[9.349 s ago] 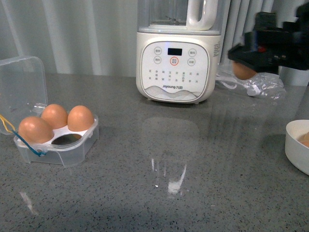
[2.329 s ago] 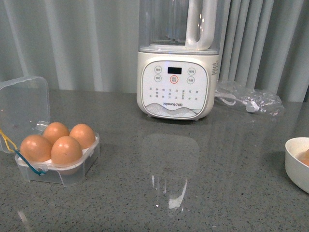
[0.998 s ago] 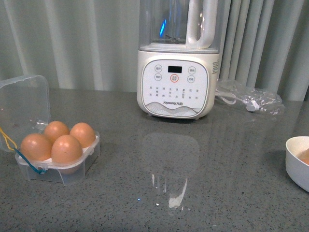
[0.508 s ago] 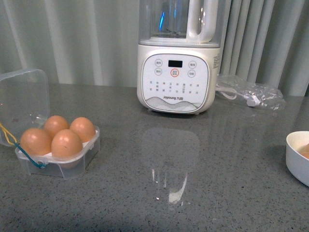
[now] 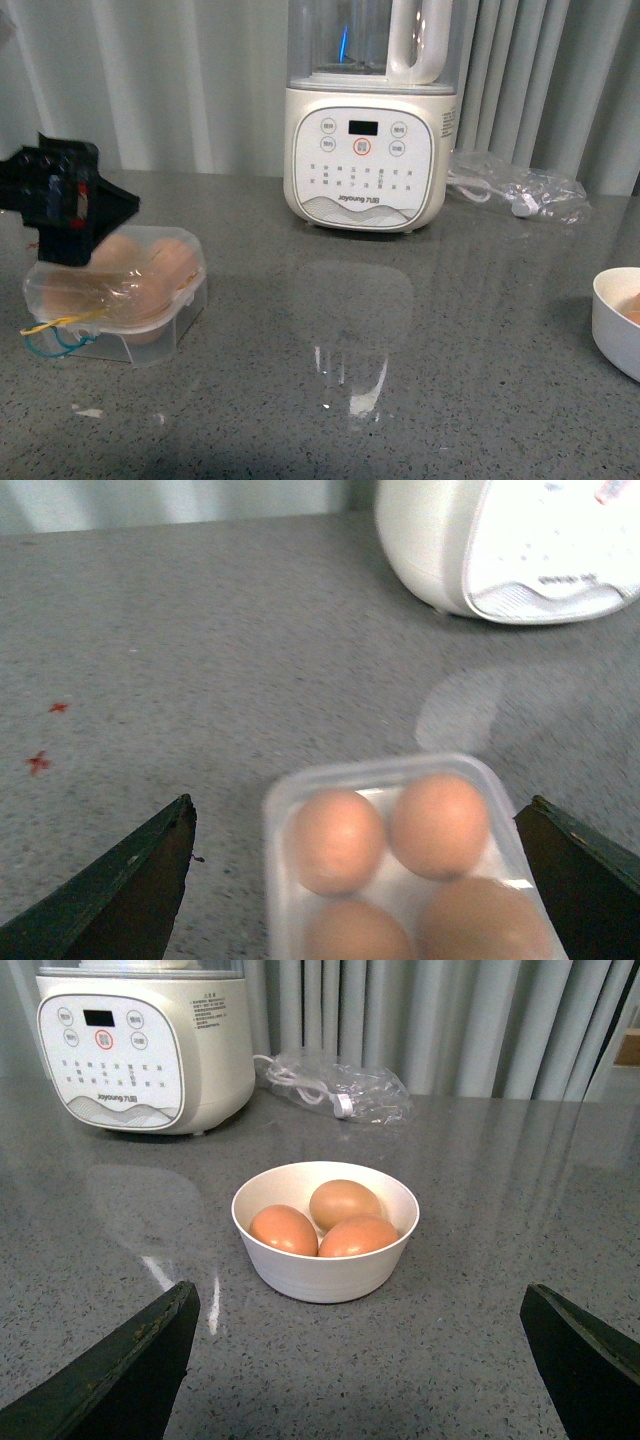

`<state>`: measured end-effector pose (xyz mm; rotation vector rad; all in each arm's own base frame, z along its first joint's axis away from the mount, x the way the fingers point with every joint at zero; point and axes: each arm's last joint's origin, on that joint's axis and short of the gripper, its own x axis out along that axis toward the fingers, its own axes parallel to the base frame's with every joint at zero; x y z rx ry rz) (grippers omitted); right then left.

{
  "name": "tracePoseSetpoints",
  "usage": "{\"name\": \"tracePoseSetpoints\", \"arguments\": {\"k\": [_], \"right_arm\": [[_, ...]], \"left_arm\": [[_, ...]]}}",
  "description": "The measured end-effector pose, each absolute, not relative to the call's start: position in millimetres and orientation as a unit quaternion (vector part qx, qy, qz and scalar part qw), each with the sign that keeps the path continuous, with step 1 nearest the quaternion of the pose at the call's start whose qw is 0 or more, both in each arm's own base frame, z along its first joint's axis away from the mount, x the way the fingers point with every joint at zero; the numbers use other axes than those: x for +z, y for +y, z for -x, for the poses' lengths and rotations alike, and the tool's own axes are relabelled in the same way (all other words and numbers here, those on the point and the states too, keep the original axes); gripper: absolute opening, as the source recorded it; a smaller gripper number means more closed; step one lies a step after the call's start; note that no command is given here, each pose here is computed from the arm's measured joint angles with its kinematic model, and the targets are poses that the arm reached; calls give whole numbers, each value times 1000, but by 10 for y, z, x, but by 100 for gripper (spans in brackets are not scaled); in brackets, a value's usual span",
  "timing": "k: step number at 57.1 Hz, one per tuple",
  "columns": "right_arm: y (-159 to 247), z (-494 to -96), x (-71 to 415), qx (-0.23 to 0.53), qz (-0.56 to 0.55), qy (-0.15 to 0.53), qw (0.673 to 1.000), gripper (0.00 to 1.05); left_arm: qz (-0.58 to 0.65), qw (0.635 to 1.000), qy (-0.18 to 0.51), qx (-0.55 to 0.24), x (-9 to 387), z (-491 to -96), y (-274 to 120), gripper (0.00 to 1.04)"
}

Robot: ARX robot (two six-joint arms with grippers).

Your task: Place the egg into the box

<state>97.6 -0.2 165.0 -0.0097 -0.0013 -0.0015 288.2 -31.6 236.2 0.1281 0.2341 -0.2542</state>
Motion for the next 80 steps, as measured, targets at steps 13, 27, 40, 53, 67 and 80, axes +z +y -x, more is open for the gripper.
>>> {"name": "tracePoseSetpoints", "arguments": {"k": [13, 27, 40, 53, 67, 80], "right_arm": [[-2, -976, 1650, -1, 5, -1, 1000, 98], [-2, -976, 1650, -1, 5, -1, 1000, 98], [-2, -976, 1650, -1, 5, -1, 1000, 98], [-2, -976, 1650, -1, 5, -1, 1000, 98], [-2, -976, 1650, -1, 5, -1, 1000, 98], [-2, -976, 1650, -1, 5, -1, 1000, 98]], "left_arm": [[-154, 967, 122, -162, 2439, -2734, -442, 98], [-135, 976, 97, -142, 2751, -2679, -335, 98], [-84, 989, 78, -97, 3104, -2436, -70, 98], [-100, 992, 55, -62, 3275, -1994, 61, 98], [-102, 993, 45, -49, 3278, -1591, 114, 98], [-47, 999, -1, 1, 3053, -1500, 116, 78]]}}
